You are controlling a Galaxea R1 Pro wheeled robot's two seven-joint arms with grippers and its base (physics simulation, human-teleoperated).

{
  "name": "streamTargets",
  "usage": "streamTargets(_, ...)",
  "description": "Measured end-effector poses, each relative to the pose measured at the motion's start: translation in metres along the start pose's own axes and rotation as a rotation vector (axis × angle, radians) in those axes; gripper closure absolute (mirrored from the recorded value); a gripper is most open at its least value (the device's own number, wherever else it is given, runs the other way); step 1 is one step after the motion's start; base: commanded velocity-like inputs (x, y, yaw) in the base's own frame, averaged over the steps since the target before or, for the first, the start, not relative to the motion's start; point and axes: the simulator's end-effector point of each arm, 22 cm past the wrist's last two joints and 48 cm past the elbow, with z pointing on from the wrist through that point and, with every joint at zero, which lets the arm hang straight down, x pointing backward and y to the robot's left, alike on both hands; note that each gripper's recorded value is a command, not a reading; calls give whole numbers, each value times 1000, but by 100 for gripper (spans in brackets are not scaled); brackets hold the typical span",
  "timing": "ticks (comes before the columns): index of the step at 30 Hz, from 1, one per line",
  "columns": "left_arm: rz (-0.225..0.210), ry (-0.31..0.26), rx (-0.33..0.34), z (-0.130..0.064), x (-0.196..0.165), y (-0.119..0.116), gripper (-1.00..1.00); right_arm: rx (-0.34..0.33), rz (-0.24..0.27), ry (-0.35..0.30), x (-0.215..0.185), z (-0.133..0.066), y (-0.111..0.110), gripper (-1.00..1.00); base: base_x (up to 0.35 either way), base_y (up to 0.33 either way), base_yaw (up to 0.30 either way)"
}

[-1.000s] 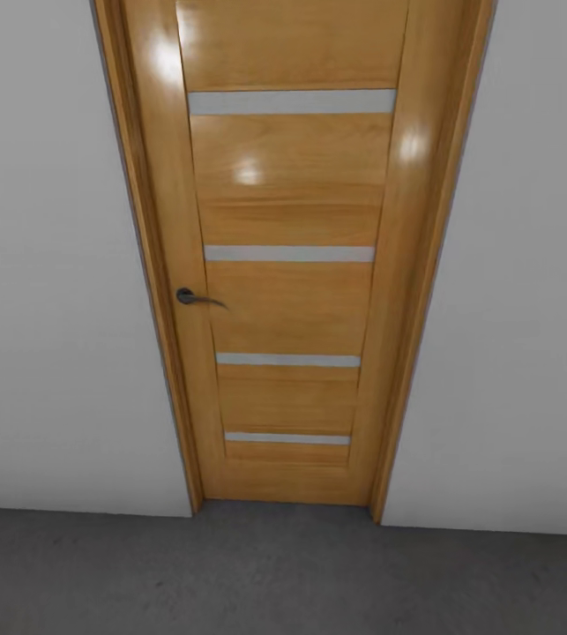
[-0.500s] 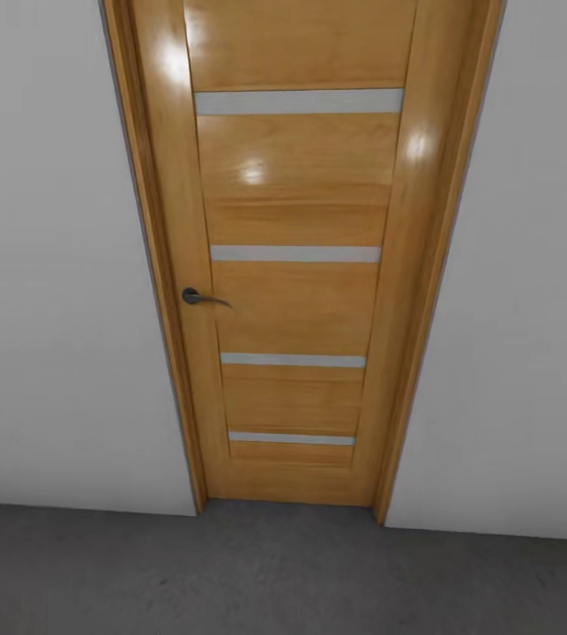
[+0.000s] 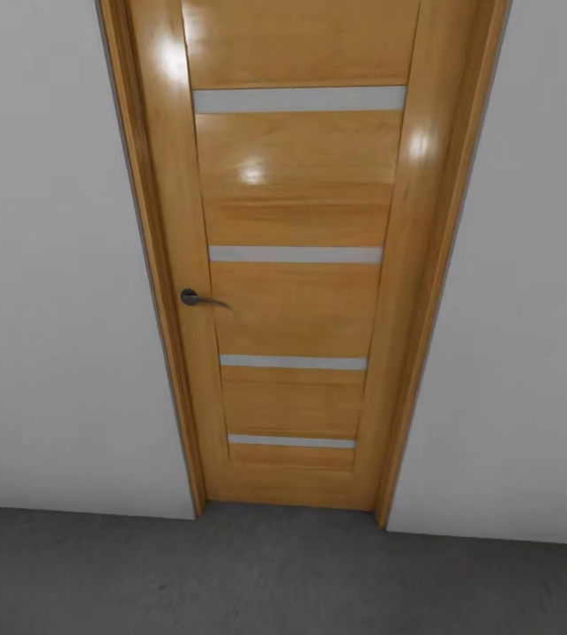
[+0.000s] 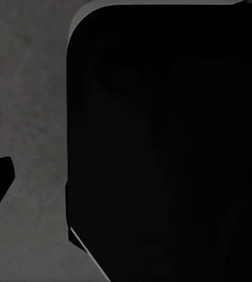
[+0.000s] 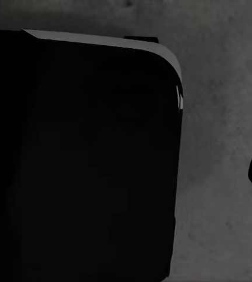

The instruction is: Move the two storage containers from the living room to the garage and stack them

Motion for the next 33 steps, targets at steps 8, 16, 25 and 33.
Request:
streamTargets(8,0,0,-1,0,0,1,-100,-1,0,0,0,0,1,-100,47,0,0)
streamTargets(16,-1,0,-1,0,0,1,-100,-1,4,0,0,0,2,-100,2,0,0)
streamTargets(25,-2,-60,-2,-1,-29,2,-100,177,-11,-127,-99,-10,-118,-100,0,0,0)
streamTargets(33,-5,-66,-1,-1,-32,2,-100,218,-15,-439,-358,-74,-132,-100,0,0,0)
